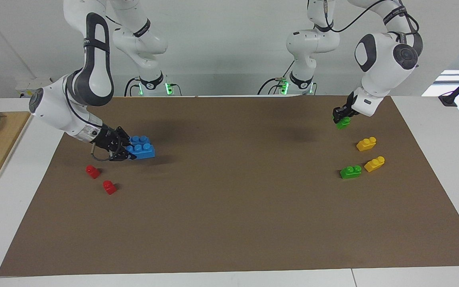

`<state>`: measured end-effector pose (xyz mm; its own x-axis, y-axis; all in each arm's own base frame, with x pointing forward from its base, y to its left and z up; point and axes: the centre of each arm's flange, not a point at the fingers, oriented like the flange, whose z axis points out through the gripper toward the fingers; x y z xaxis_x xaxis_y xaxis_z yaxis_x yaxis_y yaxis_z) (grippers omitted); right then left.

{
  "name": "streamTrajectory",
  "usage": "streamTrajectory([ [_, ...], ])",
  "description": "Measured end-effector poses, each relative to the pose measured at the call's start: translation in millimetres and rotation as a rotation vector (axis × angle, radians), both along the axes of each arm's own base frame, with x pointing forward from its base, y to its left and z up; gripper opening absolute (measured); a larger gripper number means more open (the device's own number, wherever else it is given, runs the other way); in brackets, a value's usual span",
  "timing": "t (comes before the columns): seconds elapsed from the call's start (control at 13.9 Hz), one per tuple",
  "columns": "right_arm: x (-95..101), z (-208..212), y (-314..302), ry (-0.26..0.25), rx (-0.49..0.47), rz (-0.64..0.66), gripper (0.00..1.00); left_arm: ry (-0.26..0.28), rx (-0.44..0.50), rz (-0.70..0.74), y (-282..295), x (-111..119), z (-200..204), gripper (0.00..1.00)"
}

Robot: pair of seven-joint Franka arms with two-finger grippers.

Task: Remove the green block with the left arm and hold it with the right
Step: 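Set the green brick near the yellow bricks while the right gripper sets blue down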

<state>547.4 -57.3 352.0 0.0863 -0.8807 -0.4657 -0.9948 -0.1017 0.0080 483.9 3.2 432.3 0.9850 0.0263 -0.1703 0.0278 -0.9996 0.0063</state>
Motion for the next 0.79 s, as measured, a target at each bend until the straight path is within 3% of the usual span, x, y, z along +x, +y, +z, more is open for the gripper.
streamTrajectory([
  [0.5, 0.6, -50, -22, -0.016, -0.008, 0.045, 0.34, -0.087, 0.007, -0.025, 16, -1, -62, 0.36],
  [0.79, 1.4, -62, -26, -0.016, -0.012, 0.045, 0.34, -0.072, 0.001, -0.052, 17, -5, -91, 0.36],
])
